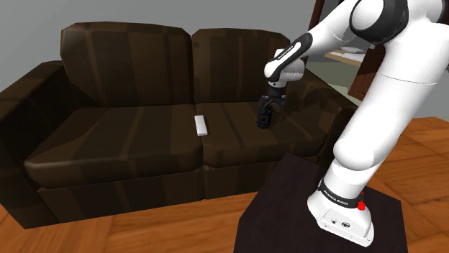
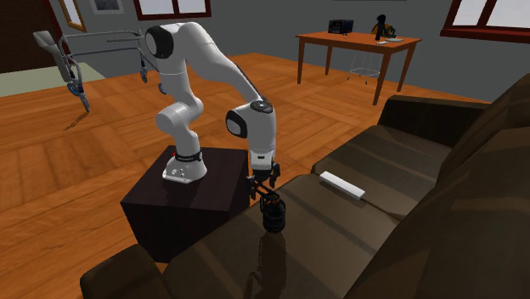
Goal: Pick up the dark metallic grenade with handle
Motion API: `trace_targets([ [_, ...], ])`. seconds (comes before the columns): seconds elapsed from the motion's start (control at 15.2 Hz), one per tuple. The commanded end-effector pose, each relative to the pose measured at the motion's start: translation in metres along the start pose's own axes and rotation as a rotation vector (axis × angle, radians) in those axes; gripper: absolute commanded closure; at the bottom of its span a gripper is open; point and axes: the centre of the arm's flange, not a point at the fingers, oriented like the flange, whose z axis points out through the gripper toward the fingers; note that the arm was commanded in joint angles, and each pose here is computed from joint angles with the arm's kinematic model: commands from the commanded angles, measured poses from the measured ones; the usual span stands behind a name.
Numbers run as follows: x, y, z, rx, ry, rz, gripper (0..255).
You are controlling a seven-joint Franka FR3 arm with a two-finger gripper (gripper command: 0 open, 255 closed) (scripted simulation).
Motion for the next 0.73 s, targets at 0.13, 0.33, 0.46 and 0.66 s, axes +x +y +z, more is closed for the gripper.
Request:
trace_targets([
  [0.13, -0.0004, 0.0008, 0.0149, 0.0, 0.001, 0.0, 0],
  [0.33, -0.0003, 0.0006, 0.0152, 0.0, 0.001, 0.0, 255],
  [0.46, -0.0002, 0.0005, 0.0152, 0.0, 0.001, 0.0, 255],
  [0.66, -0.0002, 0.0005, 0.0151, 0.0, 0.001, 0.0, 255],
])
